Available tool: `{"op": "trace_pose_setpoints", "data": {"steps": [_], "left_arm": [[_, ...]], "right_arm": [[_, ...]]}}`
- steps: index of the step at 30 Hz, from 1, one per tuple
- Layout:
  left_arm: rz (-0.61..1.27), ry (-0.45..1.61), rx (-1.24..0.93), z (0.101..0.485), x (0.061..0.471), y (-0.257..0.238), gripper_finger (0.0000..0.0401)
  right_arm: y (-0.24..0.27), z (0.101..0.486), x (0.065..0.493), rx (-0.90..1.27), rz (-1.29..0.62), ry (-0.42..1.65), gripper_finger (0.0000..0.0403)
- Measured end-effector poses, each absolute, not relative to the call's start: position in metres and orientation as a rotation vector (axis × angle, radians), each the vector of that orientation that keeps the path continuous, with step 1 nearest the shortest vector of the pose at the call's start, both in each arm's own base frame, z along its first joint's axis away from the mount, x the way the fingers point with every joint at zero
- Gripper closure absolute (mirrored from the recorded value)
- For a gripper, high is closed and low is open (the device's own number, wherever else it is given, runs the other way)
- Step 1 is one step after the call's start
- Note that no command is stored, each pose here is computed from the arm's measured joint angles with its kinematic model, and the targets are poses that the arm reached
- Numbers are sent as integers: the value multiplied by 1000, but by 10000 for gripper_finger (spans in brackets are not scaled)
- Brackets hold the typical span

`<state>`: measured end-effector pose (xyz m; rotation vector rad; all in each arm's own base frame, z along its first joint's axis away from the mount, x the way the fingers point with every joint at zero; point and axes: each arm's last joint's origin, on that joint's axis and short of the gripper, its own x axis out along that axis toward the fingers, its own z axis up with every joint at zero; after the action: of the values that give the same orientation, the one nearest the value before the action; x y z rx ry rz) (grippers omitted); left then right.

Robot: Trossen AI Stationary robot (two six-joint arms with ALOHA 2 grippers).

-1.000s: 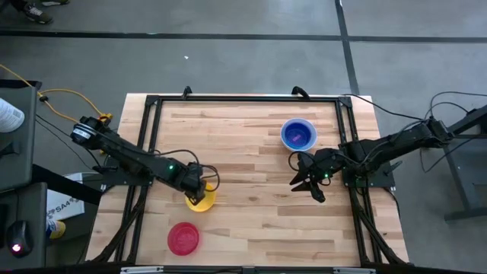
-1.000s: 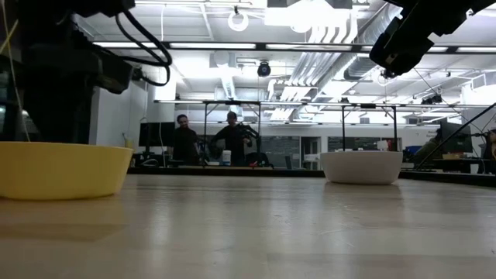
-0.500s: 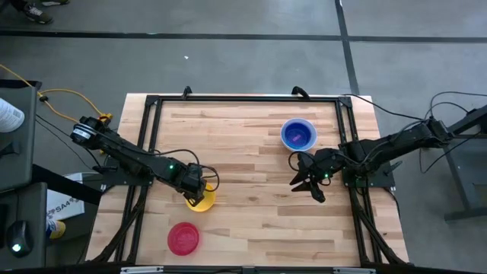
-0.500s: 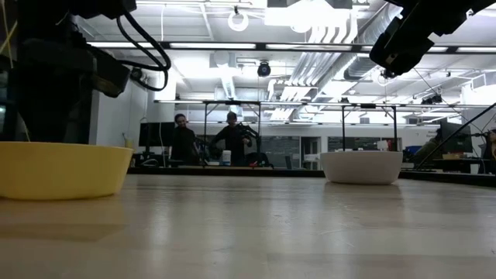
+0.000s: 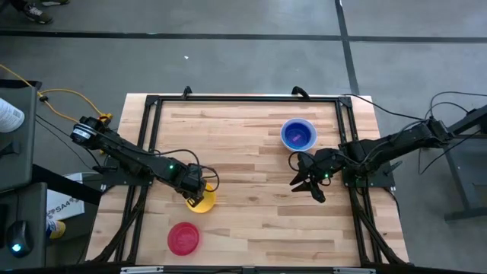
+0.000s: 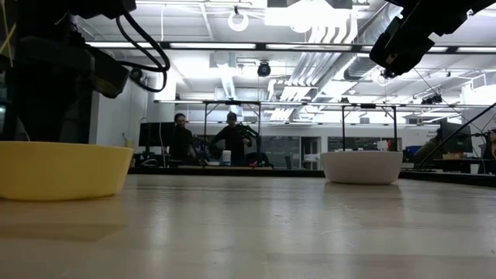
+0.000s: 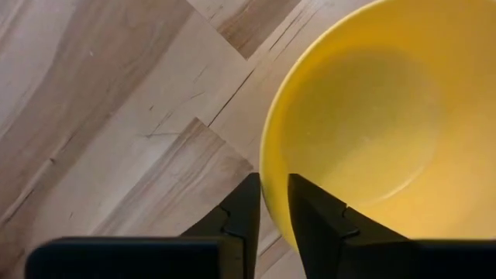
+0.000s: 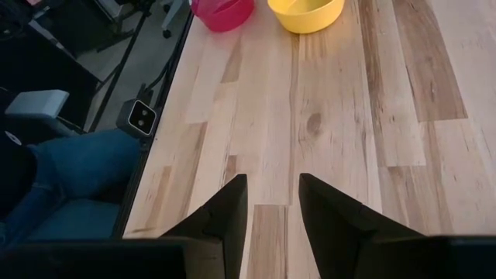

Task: Nest bowls inside each other
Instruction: Stack the yellow bowl on the purple bowl

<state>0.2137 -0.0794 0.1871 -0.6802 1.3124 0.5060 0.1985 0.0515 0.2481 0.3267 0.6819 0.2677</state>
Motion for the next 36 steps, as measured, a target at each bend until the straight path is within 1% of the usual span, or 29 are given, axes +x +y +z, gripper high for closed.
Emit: {"op": "trace_pose_setpoints", "data": {"steps": [7, 12, 14, 36], "left_arm": [[506, 1313, -681, 187, 214, -79, 357], [504, 1312, -681, 187, 214, -79, 388], [503, 1311, -682, 187, 214, -80, 395], [498, 1317, -675, 188, 214, -78, 400]], "right_arm": [[51, 248, 199, 327, 268, 682, 291], [51, 248, 199, 327, 268, 682, 291], [51, 248, 199, 327, 268, 682, 291], [51, 248, 199, 308, 274, 679, 291]]}}
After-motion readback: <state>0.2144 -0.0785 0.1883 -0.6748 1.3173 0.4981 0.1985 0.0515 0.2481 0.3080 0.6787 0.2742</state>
